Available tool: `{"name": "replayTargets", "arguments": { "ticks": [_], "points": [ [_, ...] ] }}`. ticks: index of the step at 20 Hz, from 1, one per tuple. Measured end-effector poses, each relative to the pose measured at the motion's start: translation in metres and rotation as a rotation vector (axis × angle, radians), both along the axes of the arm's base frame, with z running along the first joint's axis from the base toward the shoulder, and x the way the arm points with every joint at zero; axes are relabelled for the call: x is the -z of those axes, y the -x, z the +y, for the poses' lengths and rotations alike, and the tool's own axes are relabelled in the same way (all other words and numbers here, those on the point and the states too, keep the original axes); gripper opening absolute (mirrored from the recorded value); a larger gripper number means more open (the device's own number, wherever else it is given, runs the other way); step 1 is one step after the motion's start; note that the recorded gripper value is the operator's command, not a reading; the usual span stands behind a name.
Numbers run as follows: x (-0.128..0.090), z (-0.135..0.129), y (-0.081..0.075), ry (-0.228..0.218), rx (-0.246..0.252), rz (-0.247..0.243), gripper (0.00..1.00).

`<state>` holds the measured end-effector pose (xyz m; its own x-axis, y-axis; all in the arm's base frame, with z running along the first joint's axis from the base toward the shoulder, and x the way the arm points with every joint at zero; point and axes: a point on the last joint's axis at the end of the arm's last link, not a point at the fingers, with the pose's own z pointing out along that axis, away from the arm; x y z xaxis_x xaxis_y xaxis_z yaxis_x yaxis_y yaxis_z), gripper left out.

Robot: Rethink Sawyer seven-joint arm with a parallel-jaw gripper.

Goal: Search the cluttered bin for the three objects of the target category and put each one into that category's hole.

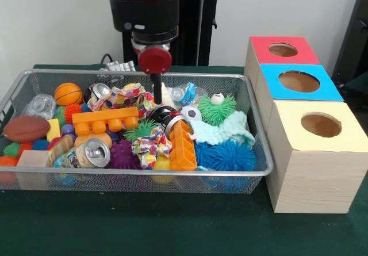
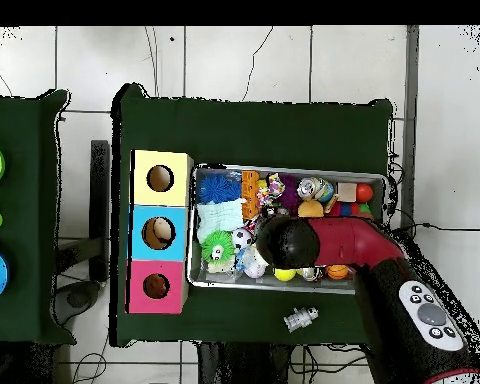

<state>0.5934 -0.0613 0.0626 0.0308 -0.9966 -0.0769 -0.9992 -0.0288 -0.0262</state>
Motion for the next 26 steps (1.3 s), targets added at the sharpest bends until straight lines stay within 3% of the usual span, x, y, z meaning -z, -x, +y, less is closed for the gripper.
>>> {"name": "replayTargets", "arguments": {
  "ticks": [8,21,22,26],
  "points": [
    [0.027,-0.011,0.019,-0.006,0.029,0.046,1.0],
    [0.068,-0.023,0.067,0.09,-0.002,0.166,1.0],
    [0.072,-0.024,0.071,0.098,-0.003,0.176,0.0],
    [0.076,-0.026,0.073,0.106,0.0,0.184,0.0]
  ]
}}
